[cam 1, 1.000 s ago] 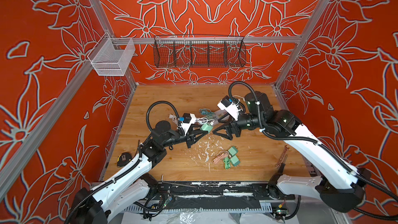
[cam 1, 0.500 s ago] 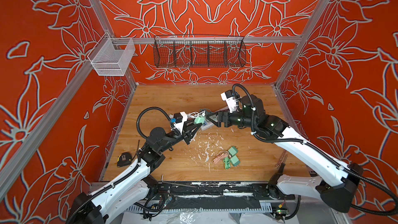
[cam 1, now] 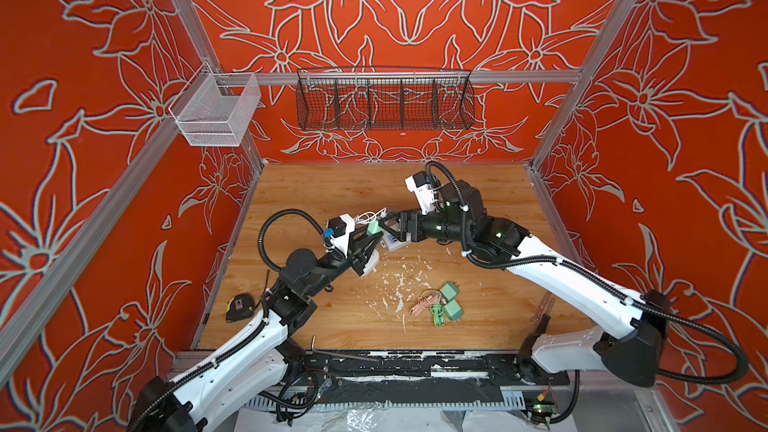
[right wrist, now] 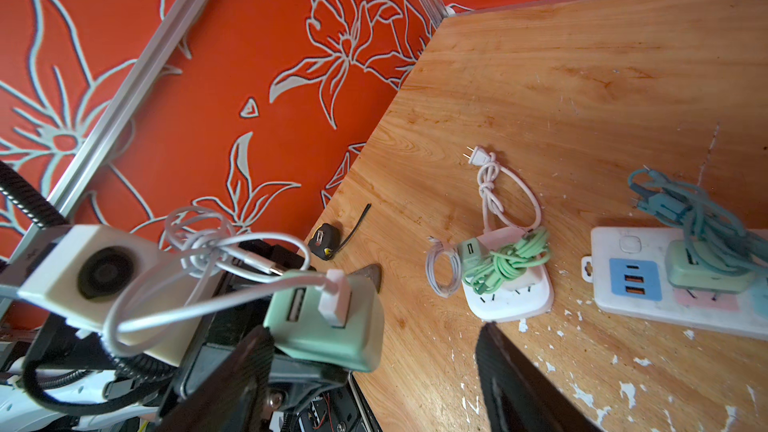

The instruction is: Insert the plug

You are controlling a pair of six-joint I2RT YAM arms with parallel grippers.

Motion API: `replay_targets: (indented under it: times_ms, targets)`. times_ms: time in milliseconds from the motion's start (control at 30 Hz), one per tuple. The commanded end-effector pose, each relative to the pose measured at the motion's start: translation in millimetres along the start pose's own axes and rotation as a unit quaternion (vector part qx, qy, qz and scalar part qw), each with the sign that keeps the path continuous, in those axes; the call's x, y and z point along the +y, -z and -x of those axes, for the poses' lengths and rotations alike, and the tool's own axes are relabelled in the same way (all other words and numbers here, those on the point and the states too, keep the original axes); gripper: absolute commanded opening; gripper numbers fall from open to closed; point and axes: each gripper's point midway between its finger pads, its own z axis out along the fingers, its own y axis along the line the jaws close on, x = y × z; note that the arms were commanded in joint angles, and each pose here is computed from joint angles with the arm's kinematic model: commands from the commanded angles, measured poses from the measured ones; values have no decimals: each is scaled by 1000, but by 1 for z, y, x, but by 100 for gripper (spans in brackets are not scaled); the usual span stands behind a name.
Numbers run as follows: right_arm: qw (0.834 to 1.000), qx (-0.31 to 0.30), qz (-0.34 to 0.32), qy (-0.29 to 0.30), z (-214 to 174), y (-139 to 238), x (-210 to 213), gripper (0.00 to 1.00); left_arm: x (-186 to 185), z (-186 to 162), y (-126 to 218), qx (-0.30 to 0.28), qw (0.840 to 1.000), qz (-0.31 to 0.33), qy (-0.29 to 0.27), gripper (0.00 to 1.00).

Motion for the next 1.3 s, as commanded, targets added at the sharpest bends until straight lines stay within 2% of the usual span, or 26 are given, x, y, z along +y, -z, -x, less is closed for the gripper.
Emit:
replay_targets:
  times_ms: [0, 133, 267, 567, 733, 900, 1267]
  targets:
    - [1000, -22, 12, 0, 14, -1, 14, 77, -2, 11, 3, -21, 1000, -1, -16, 0]
    - [1000, -18, 16, 1, 15, -7, 17, 72, -4, 10, 3, -19, 1000, -6, -17, 0]
    - [1000, -2, 12, 4, 13, -9, 18, 62, -9, 9, 3, -16, 999, -19, -27, 0]
    - [995, 97, -8, 26, -2, -2, 24, 51, -14, 6, 4, -10, 999, -36, -39, 0]
    - [988, 154, -6, 19, -14, -2, 26, 51, -14, 8, 6, -14, 998, -33, -44, 0]
    - [981, 191, -20, 15, -21, 2, 23, 55, -14, 8, 8, -14, 998, -31, -47, 0]
    - [973, 224, -59, 15, -25, 6, 8, 61, -14, 10, 11, -20, 998, -28, -51, 0]
